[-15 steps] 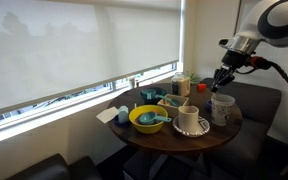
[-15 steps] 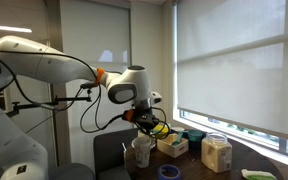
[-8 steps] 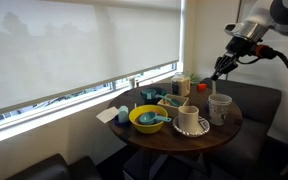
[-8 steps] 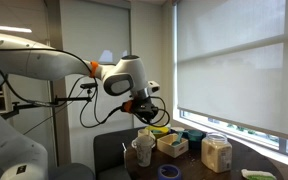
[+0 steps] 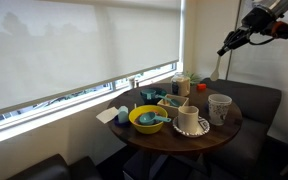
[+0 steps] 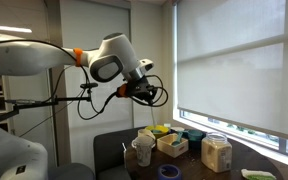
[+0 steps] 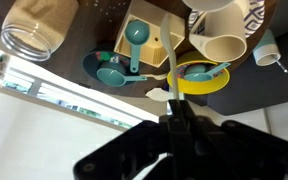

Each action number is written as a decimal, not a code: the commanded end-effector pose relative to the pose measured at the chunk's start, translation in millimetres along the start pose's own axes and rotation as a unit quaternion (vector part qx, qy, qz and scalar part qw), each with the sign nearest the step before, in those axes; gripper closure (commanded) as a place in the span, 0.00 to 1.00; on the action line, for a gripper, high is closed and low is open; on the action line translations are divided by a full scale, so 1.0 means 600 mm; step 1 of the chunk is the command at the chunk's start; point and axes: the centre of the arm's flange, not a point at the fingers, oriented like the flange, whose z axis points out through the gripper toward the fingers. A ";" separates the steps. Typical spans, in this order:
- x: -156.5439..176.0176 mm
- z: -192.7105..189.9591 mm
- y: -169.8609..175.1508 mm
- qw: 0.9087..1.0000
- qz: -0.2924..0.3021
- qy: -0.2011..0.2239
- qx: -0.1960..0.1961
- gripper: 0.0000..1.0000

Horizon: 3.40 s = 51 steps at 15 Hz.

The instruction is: Pick up the two stacked paper coffee cups from the table and move them to the left side of the table, remove the spoon from the paper coffee cups and put it in the sugar jar

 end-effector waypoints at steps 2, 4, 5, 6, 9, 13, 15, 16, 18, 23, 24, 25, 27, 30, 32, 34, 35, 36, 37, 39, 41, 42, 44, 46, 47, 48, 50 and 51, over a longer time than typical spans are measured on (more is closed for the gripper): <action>0.002 -0.007 0.001 1.000 -0.001 0.008 -0.010 0.96; 0.003 -0.004 0.001 1.000 -0.002 0.008 -0.011 0.96; -0.002 -0.011 0.017 0.999 0.011 0.023 -0.045 0.99; -0.012 -0.030 0.047 0.995 0.039 0.050 -0.070 0.99; -0.043 -0.055 0.150 0.984 0.092 0.096 -0.117 0.99; -0.067 -0.031 0.290 0.971 0.178 0.103 -0.121 0.99; -0.059 -0.013 0.335 0.974 0.189 0.074 -0.104 0.99; -0.053 -0.002 0.354 0.975 0.190 0.059 -0.097 0.99; -0.036 0.015 0.388 0.977 0.192 0.029 -0.087 0.99; 0.002 0.056 0.454 0.981 0.186 0.004 -0.059 0.99; 0.003 0.062 0.465 0.979 0.196 0.007 -0.051 0.99; -0.006 0.060 0.468 0.977 0.210 0.018 -0.041 0.99; -0.026 0.068 0.426 0.977 0.207 0.012 -0.049 0.96; -0.029 0.072 0.441 0.976 0.212 0.011 -0.050 0.96; -0.020 0.080 0.447 0.977 0.205 0.027 -0.048 0.99; -0.002 0.090 0.474 0.975 0.214 0.054 -0.036 0.99; 0.006 0.095 0.487 0.974 0.215 0.065 -0.032 0.99; 0.014 0.098 0.498 0.973 0.217 0.079 -0.023 0.99; 0.019 0.106 0.510 0.971 0.225 0.081 -0.016 0.99; 0.021 0.127 0.526 0.968 0.236 0.082 -0.003 0.99; 0.021 0.160 0.536 0.968 0.239 0.078 0.018 0.99; 0.022 0.177 0.539 0.968 0.239 0.074 0.029 0.99; 0.026 0.207 0.543 0.968 0.237 0.062 0.046 0.99; 0.030 0.231 0.546 0.969 0.237 0.044 0.055 0.99; 0.030 0.240 0.545 0.969 0.238 0.039 0.059 0.99; 0.031 0.250 0.544 0.968 0.240 0.032 0.066 0.99; 0.029 0.263 0.539 0.966 0.246 0.015 0.073 0.99; 0.027 0.267 0.538 0.966 0.249 0.004 0.073 0.99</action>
